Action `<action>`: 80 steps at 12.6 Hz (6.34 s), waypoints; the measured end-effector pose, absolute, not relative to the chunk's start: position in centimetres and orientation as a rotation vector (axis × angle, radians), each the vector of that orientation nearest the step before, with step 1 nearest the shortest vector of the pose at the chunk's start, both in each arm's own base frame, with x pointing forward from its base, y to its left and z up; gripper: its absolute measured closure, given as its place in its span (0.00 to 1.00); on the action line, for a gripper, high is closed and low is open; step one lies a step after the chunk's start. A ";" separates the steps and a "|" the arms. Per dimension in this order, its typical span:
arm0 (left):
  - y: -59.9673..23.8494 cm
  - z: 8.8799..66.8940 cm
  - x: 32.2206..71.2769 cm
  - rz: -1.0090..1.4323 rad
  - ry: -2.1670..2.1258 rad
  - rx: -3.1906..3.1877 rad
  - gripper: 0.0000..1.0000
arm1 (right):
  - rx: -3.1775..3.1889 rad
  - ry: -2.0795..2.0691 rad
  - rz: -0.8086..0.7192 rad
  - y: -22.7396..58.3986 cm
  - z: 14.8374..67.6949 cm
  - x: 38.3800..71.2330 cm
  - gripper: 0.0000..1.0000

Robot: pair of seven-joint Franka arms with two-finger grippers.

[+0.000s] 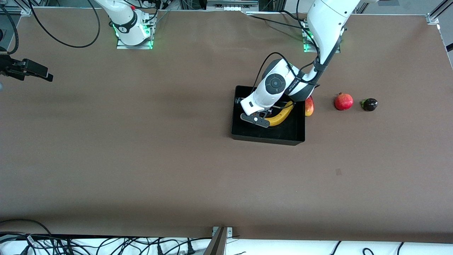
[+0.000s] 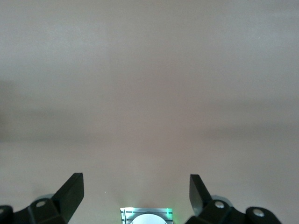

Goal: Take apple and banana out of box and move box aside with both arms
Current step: 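Lift the red apple out of the tray with the left gripper, then lower the apple onto the table beside the tray and open the left gripper, then move the left gripper back into the tray above the banana, then lower the left gripper and grasp the yellow banana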

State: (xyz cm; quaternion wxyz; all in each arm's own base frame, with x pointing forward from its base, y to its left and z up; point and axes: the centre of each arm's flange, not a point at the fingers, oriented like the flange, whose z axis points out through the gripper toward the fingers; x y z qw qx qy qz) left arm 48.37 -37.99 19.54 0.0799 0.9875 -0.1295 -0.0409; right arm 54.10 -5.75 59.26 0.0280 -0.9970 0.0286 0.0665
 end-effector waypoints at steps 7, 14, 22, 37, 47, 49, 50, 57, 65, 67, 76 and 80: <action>-34.3 29.6 50.2 -0.153 -0.349 3.016 0.34 | -3.077 0.088 0.205 -5.7 59.3 54.1 0.00; -17.3 33.1 53.4 -0.246 -0.519 3.010 0.34 | -3.077 0.087 0.206 -5.7 59.3 54.1 0.00; -5.4 25.5 55.0 -0.249 -0.688 2.987 0.34 | -3.077 0.087 0.207 -5.7 59.2 54.1 0.00; -5.2 18.8 55.4 -0.232 -0.784 2.973 0.07 | -3.077 0.084 0.210 -5.6 59.2 54.1 0.00; -21.1 33.8 50.9 -0.168 -1.003 2.932 0.00 | -3.077 0.081 0.211 -5.5 59.2 54.1 0.00; -23.8 31.7 49.6 -0.166 -1.040 2.907 0.00 | -3.077 0.081 0.211 -5.5 59.2 54.1 0.00; -24.3 30.1 49.3 -0.149 -1.048 2.896 0.00 | -3.077 0.080 0.212 -5.5 59.2 54.1 0.00; -25.1 19.5 47.5 -0.147 -1.014 2.843 0.00 | -3.076 0.080 0.212 -5.5 59.2 54.1 0.00; -26.1 16.8 47.0 -0.113 -1.009 2.823 0.00 | -3.076 0.080 0.212 -5.4 59.2 54.1 0.00; -26.1 16.5 47.0 -0.111 -1.004 2.823 0.00 | -3.076 0.080 0.212 -5.4 59.2 54.1 0.00; -26.6 16.3 46.8 -0.110 -1.042 2.815 0.60 | -3.076 0.080 0.212 -5.4 59.2 54.1 0.00; -26.3 16.1 46.9 -0.114 -1.039 2.820 0.94 | -3.076 0.080 0.212 -5.4 59.2 54.1 0.00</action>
